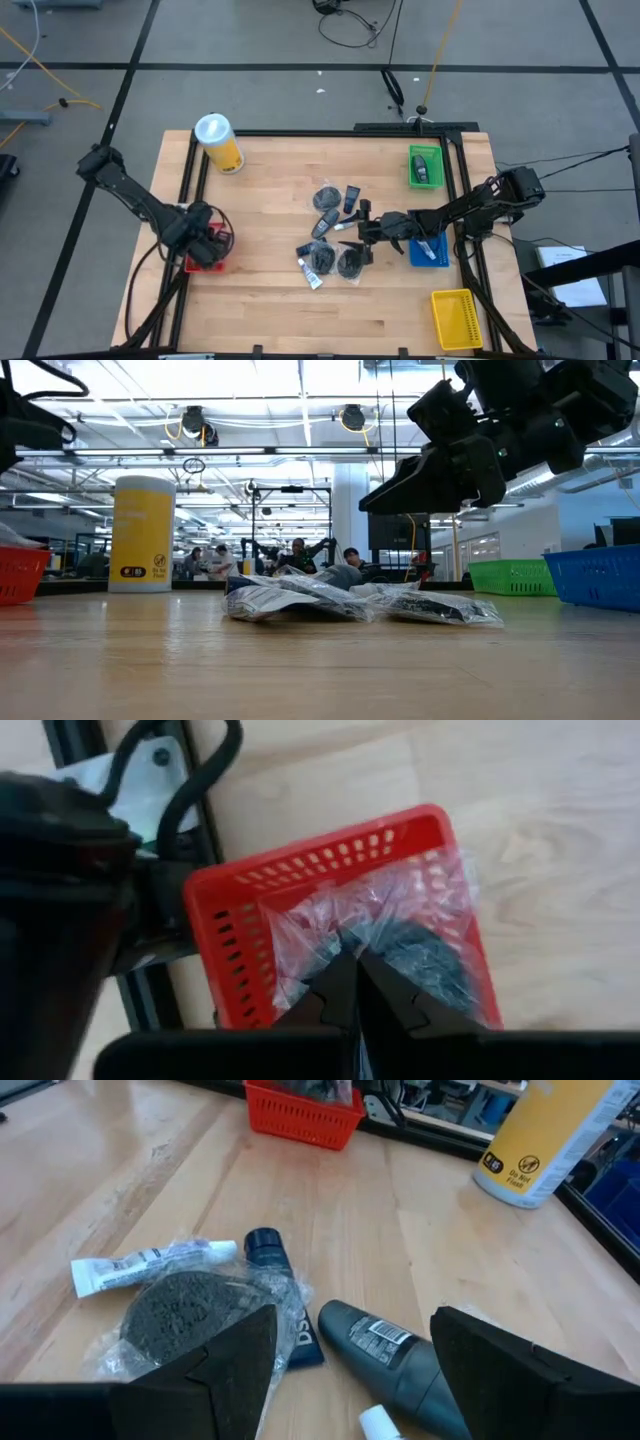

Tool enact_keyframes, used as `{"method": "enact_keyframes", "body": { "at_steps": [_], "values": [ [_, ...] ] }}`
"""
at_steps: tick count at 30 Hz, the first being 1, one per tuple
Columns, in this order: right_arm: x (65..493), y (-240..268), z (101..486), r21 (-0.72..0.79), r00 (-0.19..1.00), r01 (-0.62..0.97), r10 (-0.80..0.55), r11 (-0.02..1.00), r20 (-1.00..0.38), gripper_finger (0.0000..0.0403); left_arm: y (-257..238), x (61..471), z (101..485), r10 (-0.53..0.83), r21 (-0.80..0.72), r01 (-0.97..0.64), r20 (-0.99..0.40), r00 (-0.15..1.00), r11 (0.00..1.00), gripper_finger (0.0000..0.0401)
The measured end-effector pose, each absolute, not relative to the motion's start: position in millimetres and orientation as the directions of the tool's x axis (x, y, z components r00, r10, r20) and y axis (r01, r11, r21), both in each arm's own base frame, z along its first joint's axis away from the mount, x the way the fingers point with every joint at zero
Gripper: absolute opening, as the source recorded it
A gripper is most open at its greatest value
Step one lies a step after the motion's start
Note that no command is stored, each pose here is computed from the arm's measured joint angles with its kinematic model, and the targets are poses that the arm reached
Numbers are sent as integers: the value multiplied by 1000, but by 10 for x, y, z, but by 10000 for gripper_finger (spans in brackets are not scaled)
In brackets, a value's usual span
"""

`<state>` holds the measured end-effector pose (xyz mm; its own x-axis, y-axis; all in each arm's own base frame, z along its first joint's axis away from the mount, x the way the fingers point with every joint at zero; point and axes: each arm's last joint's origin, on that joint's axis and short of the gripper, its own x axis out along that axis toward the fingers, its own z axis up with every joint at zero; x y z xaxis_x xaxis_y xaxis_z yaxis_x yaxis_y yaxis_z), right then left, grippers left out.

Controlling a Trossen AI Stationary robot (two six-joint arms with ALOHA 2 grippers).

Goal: Pick & Place Travel size toiletries
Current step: Put the hair comb into the red bin, then put the toothpaste into the blue bin

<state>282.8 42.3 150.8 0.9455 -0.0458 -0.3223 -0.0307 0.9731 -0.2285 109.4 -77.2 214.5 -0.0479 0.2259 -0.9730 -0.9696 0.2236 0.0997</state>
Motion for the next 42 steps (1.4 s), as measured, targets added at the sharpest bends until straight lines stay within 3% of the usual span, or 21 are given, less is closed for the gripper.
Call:
{"method": "enact_keyframes", "body": {
  "at_steps": [5, 8, 19, 21, 24, 27, 30, 35, 42],
  "values": [
    [2831, 425, 1518, -226, 949, -29, -44, 974, -313, 256, -787, 1094, 2105, 251, 127, -966, -966, -68, 227, 2],
    [2831, 425, 1519, -225, 949, -29, -44, 974, -312, 256, -798, 1105, 2094, 248, 139, -962, -966, -78, 235, 20],
    [2829, 430, 1517, -207, 948, -25, -42, 978, -315, 256, -812, 1098, 2204, 186, 137, -943, -979, -82, 303, 195],
    [2821, 429, 1531, -207, 948, -26, -42, 978, -317, 256, -822, 1145, 2334, 207, 60, -941, -978, 11, 333, 216],
    [2780, 423, 1553, -212, 934, -35, -44, 977, -355, 256, -857, 1276, 2518, 268, -78, -881, -937, 224, 466, 231],
    [2689, 406, 1602, -204, 905, -42, -49, 978, -423, 256, -918, 1450, 2612, 315, -181, -753, -828, 463, 633, 234],
    [2588, 387, 1637, -166, 868, -48, -41, 985, -495, 255, -971, 1610, 2643, 342, -188, -625, -701, 626, 757, 234],
    [2533, 361, 1564, -126, 812, -89, -2, 988, -584, 251, -968, 1854, 2553, 388, -118, -521, -535, 750, 845, 234],
    [2689, 250, 1322, -178, 808, -16, -92, 984, -582, 236, -790, 2109, 2166, 462, -39, -526, -429, 777, 849, 234]
  ]
}}
